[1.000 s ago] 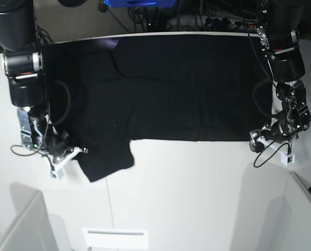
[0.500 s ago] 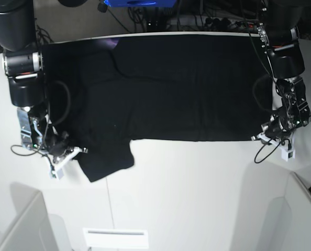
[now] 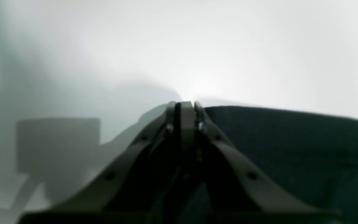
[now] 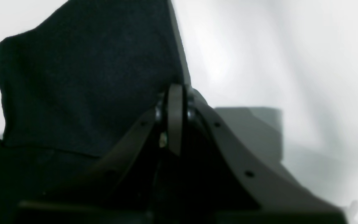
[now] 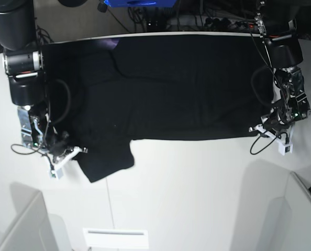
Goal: Fold the T-shirt properly
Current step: 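Grasp the hem corners and fold the hem over onto the collar edge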
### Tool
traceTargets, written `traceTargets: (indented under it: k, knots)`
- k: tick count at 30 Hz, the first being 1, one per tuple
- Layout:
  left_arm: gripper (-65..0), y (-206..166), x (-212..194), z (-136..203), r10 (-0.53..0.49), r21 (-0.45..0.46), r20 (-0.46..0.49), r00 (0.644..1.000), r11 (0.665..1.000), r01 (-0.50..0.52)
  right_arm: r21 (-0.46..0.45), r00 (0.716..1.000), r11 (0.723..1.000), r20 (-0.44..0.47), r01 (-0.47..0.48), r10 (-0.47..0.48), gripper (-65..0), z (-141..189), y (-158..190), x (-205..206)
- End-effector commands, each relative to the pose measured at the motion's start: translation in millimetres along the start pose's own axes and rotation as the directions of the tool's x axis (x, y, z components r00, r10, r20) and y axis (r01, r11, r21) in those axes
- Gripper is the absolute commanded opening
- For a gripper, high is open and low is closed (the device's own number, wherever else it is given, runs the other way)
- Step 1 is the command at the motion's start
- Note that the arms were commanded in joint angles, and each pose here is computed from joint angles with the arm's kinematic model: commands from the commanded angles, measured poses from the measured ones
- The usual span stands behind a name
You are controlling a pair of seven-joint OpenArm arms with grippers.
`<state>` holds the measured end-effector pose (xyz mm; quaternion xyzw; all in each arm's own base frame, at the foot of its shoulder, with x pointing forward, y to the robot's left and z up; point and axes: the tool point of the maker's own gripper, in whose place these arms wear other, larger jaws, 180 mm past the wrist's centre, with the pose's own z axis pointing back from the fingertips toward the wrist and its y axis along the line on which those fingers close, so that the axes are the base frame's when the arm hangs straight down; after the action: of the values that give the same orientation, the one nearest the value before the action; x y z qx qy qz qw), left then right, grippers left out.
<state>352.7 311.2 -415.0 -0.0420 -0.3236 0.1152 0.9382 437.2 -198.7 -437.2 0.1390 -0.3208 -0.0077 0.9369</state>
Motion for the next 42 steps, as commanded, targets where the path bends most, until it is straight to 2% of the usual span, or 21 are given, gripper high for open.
traceTargets:
  k: [1, 7, 11, 13, 17, 25, 31, 35, 38, 42]
  knots:
    - [-65.0, -2.1, 33.0, 11.2, -0.022, -0.006, 0.091, 0.996, 1.0, 0.023, -0.007, 0.999, 1.0, 0.049, -0.007, 0.008, -65.0, 7.1, -3.9, 24.4]
    - [-65.0, -11.3, 44.0, 25.9, -0.07, -0.008, 0.146, 0.987, 0.997, 0.072, 0.01, 0.987, 0.999, 0.157, 0.039, -0.04, -65.0, 24.4, -7.2, 47.9]
    - [-65.0, -6.3, 57.8, 36.6, -0.019, -0.014, 0.203, 0.979, 1.0, 0.022, 0.024, 0.979, 0.999, 0.203, 0.021, -0.026, -65.0, 33.5, -1.1, 57.6]
    - [-65.0, -11.4, 65.0, 43.3, 0.014, -0.051, 0.228, 0.973, 0.999, -0.002, 0.024, 0.981, 0.999, 0.192, 0.024, -0.028, -65.0, 33.7, -1.6, 54.3]
    - [-65.0, -20.4, 58.5, 50.3, 0.06, -0.117, 0.188, 0.98, 0.992, -0.038, 0.024, 0.983, 0.999, 0.179, 0.026, -0.03, -65.0, 33.2, -2.1, 48.9]
    - [-65.0, -25.6, 41.6, 65.8, 0.011, -0.114, 0.191, 0.982, 0.993, 0.011, 0.019, 0.987, 0.999, 0.155, 0.038, -0.04, -65.0, 31.8, -6.8, 31.7]
    - [-65.0, -25.5, 24.2, 72.7, -0.022, -0.103, 0.173, 0.985, 0.994, 0.04, 0.029, 0.975, 0.999, 0.219, 0.028, -0.034, -65.0, 48.2, -3.5, 33.8]
    - [-65.0, -28.2, 14.5, 77.7, -0.039, -0.104, 0.167, 0.985, 0.993, 0.057, 0.037, 0.979, 0.999, 0.202, 0.005, -0.012, -65.0, 52.6, 3.2, 28.8]
    - [-65.0, -36.6, 10.5, 84.2, -0.021, -0.149, 0.174, 0.985, 0.988, 0.047, 0.043, 0.978, 0.999, 0.211, -0.013, 0.003, -65.0, 56.8, 8.3, 26.9]
    - [-65.0, -39.3, 5.4, 100.1, 0.013, -0.195, 0.188, 0.982, 0.98, 0.025, 0.032, 0.972, 0.999, 0.232, 0.017, -0.024, -65.0, 69.2, -0.6, 27.1]
